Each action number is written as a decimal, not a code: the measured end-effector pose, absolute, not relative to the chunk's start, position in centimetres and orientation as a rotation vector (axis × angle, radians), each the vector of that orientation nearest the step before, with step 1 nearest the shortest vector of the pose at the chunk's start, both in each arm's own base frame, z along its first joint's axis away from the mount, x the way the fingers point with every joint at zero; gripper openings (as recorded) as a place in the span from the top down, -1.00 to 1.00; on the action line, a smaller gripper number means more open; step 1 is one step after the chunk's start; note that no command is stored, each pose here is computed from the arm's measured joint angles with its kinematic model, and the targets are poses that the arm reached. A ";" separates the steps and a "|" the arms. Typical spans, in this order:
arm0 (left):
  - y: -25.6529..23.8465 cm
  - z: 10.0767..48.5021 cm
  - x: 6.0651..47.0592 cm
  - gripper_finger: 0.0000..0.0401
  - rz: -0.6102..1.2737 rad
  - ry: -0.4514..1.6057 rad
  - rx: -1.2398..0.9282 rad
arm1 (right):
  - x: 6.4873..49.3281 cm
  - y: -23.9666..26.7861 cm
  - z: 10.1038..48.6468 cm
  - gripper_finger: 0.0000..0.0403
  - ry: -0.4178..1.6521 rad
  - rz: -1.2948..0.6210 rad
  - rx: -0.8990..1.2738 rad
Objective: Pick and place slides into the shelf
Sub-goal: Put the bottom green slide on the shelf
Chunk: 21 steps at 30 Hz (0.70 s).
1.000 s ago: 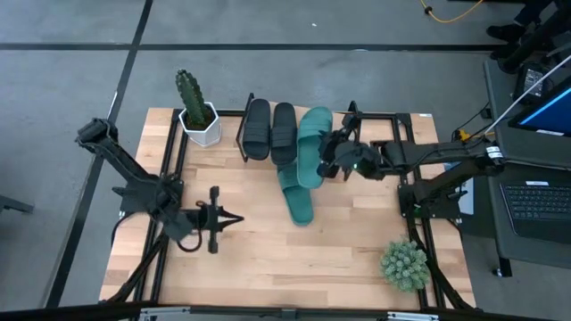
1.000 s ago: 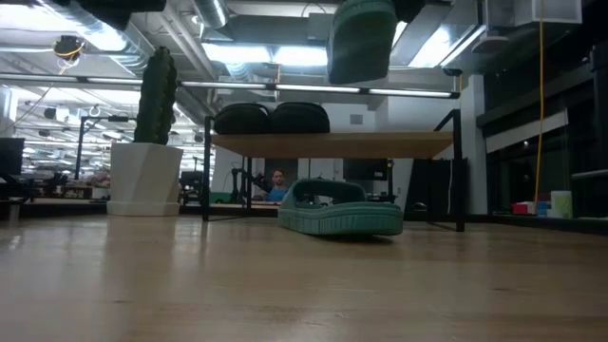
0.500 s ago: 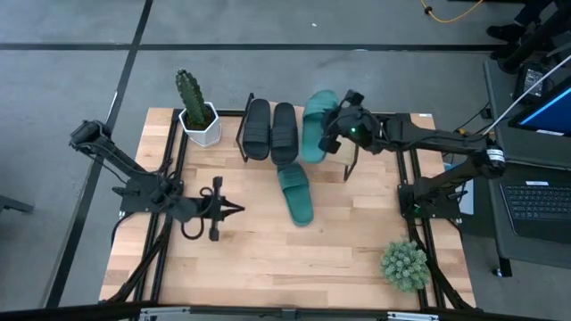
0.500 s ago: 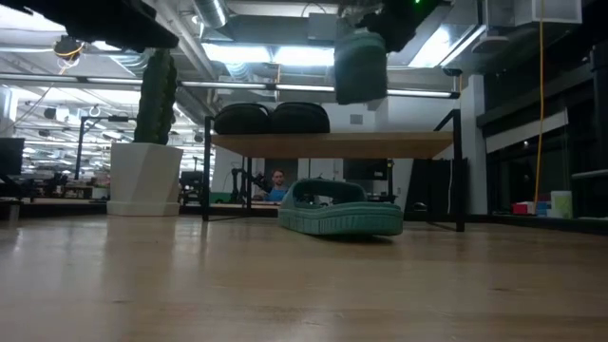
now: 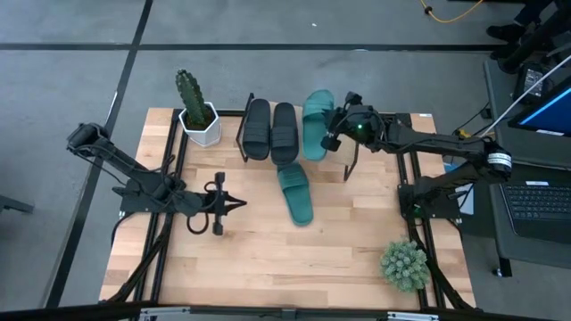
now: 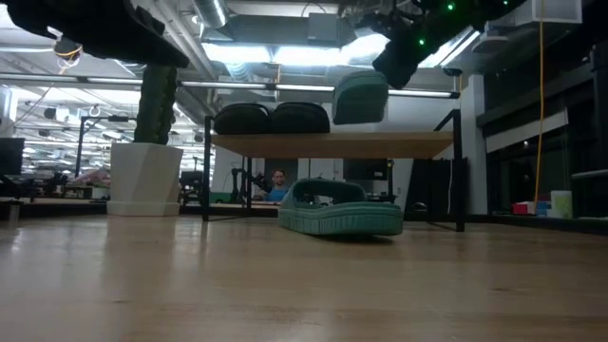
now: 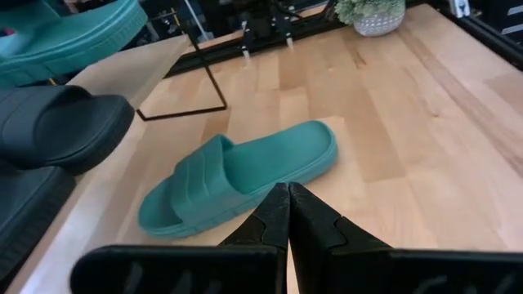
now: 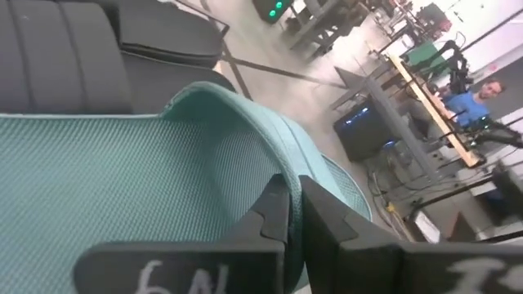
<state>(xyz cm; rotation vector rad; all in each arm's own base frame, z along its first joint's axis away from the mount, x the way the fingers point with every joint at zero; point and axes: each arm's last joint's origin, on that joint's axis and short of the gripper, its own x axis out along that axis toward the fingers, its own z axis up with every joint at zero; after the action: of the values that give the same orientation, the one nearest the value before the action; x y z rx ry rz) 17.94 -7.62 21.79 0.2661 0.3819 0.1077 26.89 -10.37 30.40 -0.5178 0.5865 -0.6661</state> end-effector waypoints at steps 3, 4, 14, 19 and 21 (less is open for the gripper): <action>-7.3 21.8 18.1 1.00 0.114 0.384 0.260 | 26.4 -10.5 29.6 0.92 0.581 -0.677 -0.493; -7.3 21.8 18.1 1.00 0.110 0.384 0.256 | 26.4 -10.5 29.3 0.92 0.583 -0.676 -0.491; -7.1 21.9 18.3 1.00 0.103 0.373 0.242 | 26.2 -10.6 28.4 0.92 0.575 -0.715 -0.451; -7.1 21.9 18.3 1.00 0.103 0.373 0.242 | 26.2 -10.6 28.1 0.92 0.604 -0.705 -0.483; -7.1 21.9 18.3 1.00 0.103 0.373 0.243 | 26.4 -10.7 27.9 0.92 0.618 -0.697 -0.498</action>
<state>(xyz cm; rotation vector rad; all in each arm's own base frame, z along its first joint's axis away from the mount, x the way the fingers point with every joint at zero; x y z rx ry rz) 18.28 -7.13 21.94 0.2425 0.3726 0.1028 26.41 -10.70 27.89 -0.4982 0.6180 -0.6972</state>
